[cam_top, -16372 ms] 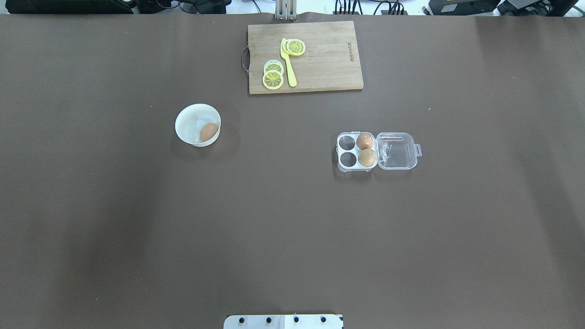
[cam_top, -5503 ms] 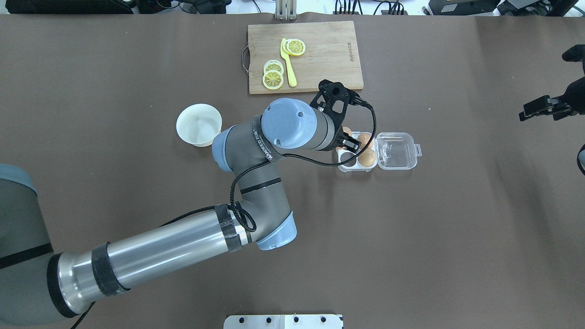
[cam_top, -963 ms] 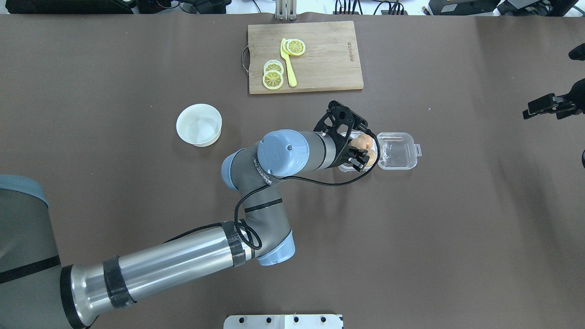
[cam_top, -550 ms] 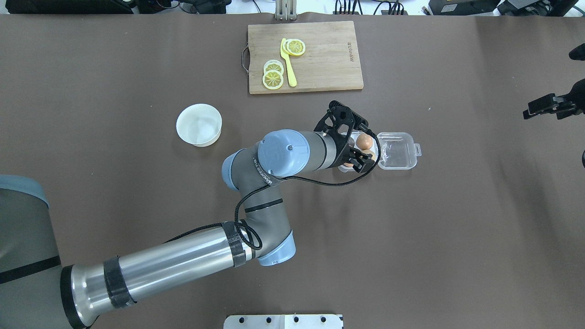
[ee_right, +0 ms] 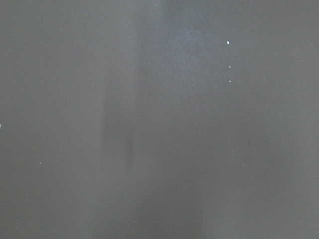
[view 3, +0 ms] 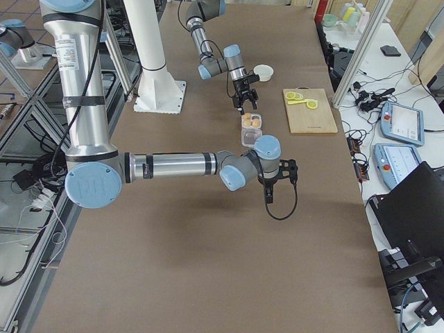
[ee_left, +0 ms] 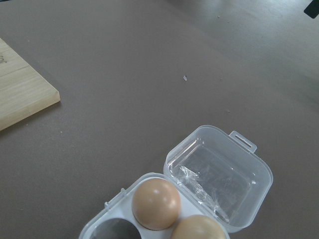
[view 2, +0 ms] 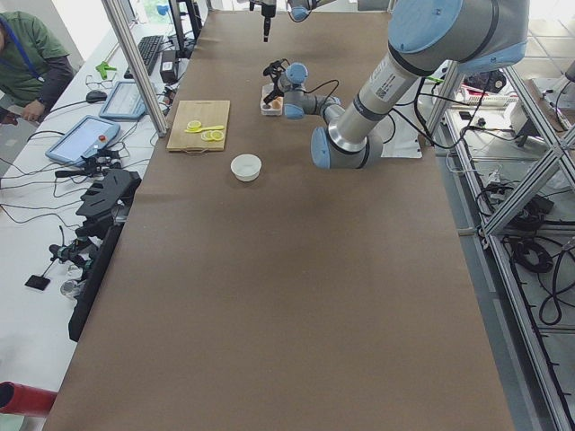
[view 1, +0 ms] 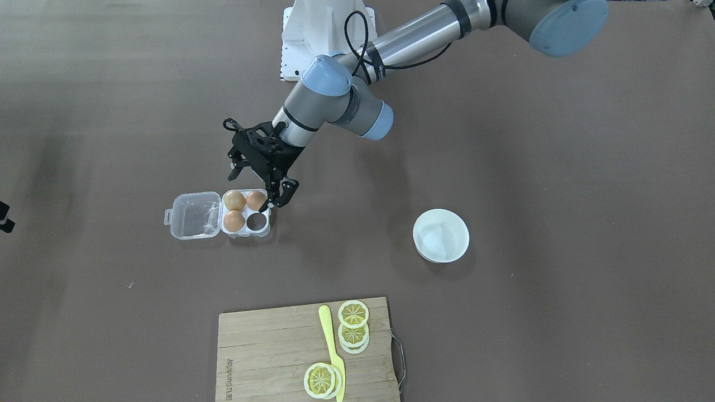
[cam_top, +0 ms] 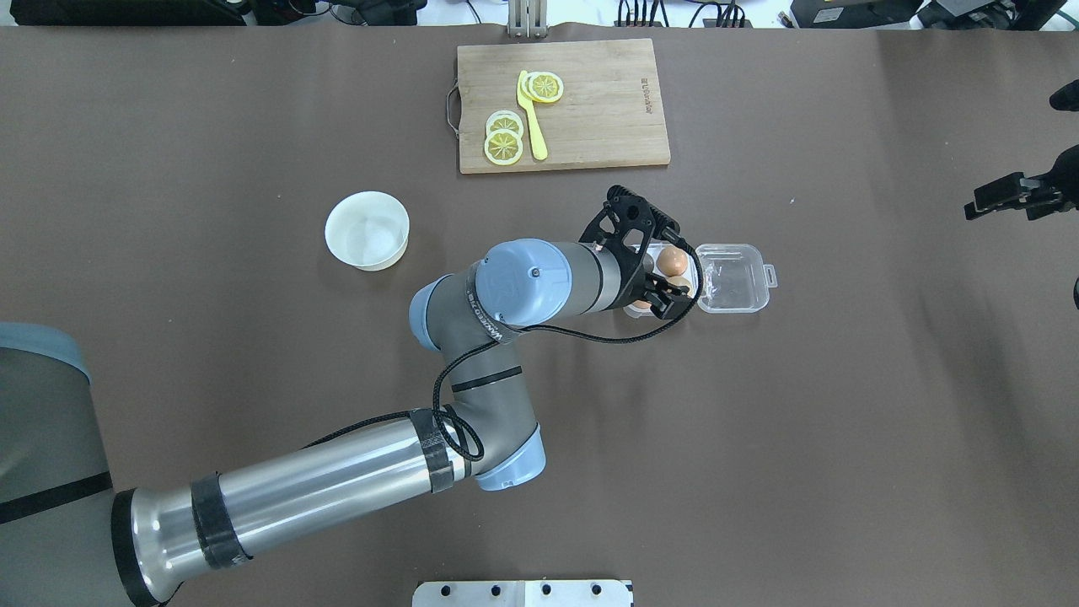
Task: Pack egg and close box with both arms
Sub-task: 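Raise the left gripper and move it to the box's near edge, then reach the right gripper to the open lid of the egg box, then grasp the lid edge with the right gripper while the left gripper steadies the box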
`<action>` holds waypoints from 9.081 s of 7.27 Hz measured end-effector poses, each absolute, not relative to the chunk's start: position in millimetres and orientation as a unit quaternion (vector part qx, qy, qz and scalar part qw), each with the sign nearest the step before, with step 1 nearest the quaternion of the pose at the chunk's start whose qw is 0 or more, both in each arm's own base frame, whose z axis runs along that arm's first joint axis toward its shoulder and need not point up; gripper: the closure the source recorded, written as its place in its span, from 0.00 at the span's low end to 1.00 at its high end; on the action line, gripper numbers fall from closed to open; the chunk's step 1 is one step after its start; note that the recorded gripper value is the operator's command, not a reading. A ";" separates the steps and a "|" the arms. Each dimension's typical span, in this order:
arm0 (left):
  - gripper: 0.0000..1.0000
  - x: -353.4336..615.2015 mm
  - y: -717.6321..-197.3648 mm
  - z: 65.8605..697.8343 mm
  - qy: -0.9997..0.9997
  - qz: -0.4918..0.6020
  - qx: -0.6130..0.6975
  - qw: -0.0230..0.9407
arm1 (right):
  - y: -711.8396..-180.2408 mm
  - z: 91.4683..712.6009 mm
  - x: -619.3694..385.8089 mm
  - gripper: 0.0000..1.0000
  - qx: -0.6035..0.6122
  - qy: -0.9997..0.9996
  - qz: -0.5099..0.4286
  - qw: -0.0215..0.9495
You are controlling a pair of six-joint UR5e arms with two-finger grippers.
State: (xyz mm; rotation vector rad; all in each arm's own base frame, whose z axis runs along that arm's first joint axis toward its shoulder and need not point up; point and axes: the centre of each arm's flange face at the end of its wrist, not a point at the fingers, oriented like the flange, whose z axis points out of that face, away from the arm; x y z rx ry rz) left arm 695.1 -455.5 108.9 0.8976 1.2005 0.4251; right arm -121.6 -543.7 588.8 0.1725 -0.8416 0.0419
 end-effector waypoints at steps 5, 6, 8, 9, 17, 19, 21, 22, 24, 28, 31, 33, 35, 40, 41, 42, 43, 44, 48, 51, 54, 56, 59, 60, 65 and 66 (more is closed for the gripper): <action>1.00 653.0 -508.2 151.9 0.581 0.044 0.289 0.760 | -548.8 581.4 -124.3 0.01 0.086 -0.411 0.024 0.907; 1.00 652.1 -505.8 156.1 0.611 -0.040 0.217 0.760 | -548.8 580.6 -124.7 0.01 0.085 -0.413 0.023 0.907; 1.00 671.4 -475.2 164.0 0.640 -0.135 0.098 0.750 | -543.6 579.4 -126.0 0.01 0.073 -0.428 0.021 0.900; 1.00 684.0 -457.8 167.7 0.643 -0.152 0.070 0.748 | -540.2 575.1 -126.4 0.01 0.064 -0.439 0.030 0.896; 1.00 686.3 -483.0 173.3 0.627 -0.195 0.079 0.750 | -517.3 503.4 -174.1 0.13 0.017 -0.543 0.088 0.835; 1.00 690.2 -485.1 165.8 0.627 -0.195 0.080 0.750 | -505.6 498.7 -194.8 0.12 0.009 -0.562 0.097 0.821; 1.00 691.5 -484.7 158.8 0.630 -0.194 0.080 0.748 | -496.3 499.9 -218.8 0.12 0.024 -0.583 0.109 0.805; 1.00 692.1 -484.1 158.6 0.630 -0.194 0.080 0.748 | -491.3 503.9 -233.4 0.16 0.035 -0.593 0.111 0.797; 1.00 693.2 -482.9 158.9 0.630 -0.194 0.079 0.748 | -480.9 514.3 -260.3 0.34 0.048 -0.616 0.112 0.779; 1.00 697.2 -476.9 159.1 0.631 -0.190 0.076 0.748 | -475.3 513.6 -289.6 0.33 0.069 -0.631 0.129 0.761; 1.00 697.7 -476.2 160.4 0.631 -0.189 0.076 0.749 | -470.3 526.5 -311.5 0.34 0.087 -0.640 0.137 0.751; 1.00 698.4 -474.9 161.2 0.631 -0.188 0.076 0.749 | -470.6 534.7 -319.8 0.51 0.092 -0.653 0.141 0.738; 1.00 698.5 -474.3 161.6 0.631 -0.188 0.075 0.749 | -471.9 537.2 -327.4 0.53 0.094 -0.658 0.145 0.733; 1.00 698.1 -474.0 162.1 0.631 -0.188 0.075 0.749 | -470.0 538.1 -336.1 0.61 0.093 -0.659 0.145 0.732; 1.00 698.1 -474.0 162.1 0.631 -0.188 0.075 0.749 | -469.8 537.6 -336.3 0.61 0.093 -0.659 0.144 0.732; 1.00 698.1 -474.0 162.1 0.631 -0.188 0.075 0.749 | -469.7 537.0 -336.3 0.61 0.093 -0.660 0.144 0.732; 1.00 698.0 -474.0 162.1 0.631 -0.188 0.075 0.749 | -469.5 536.6 -336.3 0.61 0.092 -0.660 0.143 0.732; 1.00 698.0 -474.0 162.0 0.631 -0.188 0.075 0.749 | -469.3 536.3 -336.3 0.61 0.092 -0.661 0.143 0.731; 1.00 698.8 -472.1 161.1 0.632 -0.187 0.075 0.748 | -468.0 535.6 -334.6 0.63 0.093 -0.665 0.139 0.728; 1.00 699.4 -470.5 161.5 0.633 -0.186 0.074 0.748 | -467.8 533.4 -333.3 0.63 0.094 -0.668 0.137 0.725; 1.00 699.7 -469.4 162.0 0.634 -0.185 0.074 0.747 | -466.3 531.3 -331.4 0.84 0.095 -0.672 0.134 0.722; 1.00 700.5 -467.6 162.8 0.635 -0.184 0.074 0.746 | -463.5 531.1 -327.8 0.84 0.094 -0.678 0.127 0.718; 1.00 702.3 -463.1 166.4 0.638 -0.181 0.072 0.745 | -459.1 532.8 -320.8 0.84 0.097 -0.687 0.119 0.711; 1.00 703.1 -461.6 167.5 0.638 -0.180 0.072 0.745 | -457.7 533.2 -319.0 0.84 0.096 -0.689 0.115 0.710; 1.00 707.2 -452.5 166.8 0.643 -0.175 0.069 0.742 | -457.4 530.8 -313.9 0.84 0.091 -0.692 0.107 0.708; 1.00 707.3 -452.1 166.5 0.644 -0.174 0.069 0.742 | -458.3 528.5 -311.5 0.84 0.090 -0.694 0.104 0.707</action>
